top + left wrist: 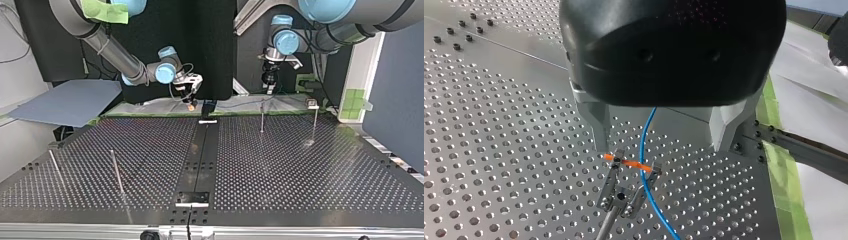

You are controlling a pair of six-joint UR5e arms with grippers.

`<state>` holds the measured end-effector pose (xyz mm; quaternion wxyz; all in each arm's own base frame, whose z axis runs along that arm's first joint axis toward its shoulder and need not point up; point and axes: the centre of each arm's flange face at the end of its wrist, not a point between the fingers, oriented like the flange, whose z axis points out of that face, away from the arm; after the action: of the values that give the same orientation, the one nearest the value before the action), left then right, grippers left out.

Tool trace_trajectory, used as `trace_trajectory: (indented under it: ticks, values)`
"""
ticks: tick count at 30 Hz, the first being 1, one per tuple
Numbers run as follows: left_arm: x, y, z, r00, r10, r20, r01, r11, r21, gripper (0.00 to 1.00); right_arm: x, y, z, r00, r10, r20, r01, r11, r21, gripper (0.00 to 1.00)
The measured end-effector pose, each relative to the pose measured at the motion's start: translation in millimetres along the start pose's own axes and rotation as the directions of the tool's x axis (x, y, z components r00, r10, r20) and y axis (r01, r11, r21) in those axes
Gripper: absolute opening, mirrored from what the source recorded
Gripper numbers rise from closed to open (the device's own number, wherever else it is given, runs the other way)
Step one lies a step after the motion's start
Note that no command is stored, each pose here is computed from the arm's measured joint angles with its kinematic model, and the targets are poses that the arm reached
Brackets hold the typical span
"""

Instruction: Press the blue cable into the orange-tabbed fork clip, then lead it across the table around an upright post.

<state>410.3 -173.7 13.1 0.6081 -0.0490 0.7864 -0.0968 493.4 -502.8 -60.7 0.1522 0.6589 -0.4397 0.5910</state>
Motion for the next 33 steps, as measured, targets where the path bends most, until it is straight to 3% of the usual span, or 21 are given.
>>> trace_trajectory:
  ticks: [14,24,33]
  values:
    - [0,-1.2,0,1.0000,0.002,0.003,-0.002,1.0000,0.002,0.98,0,-0.1,0.0,1.0000,0.000,0.001,0.000,1.0000,0.001,0.00]
    - [6,-14.7,-8,0.9993,0.035,-0.012,-0.035,0.9994,0.002,0.98,-1,-1.7,0.1,1.0000,-0.001,0.001,0.001,1.0000,0.005,0.00]
    - [12,-26.1,-15,0.9993,0.031,-0.022,-0.031,0.9994,-0.012,0.98,-1,-3.5,0.0,1.0000,-0.001,0.002,0.001,1.0000,0.007,0.00]
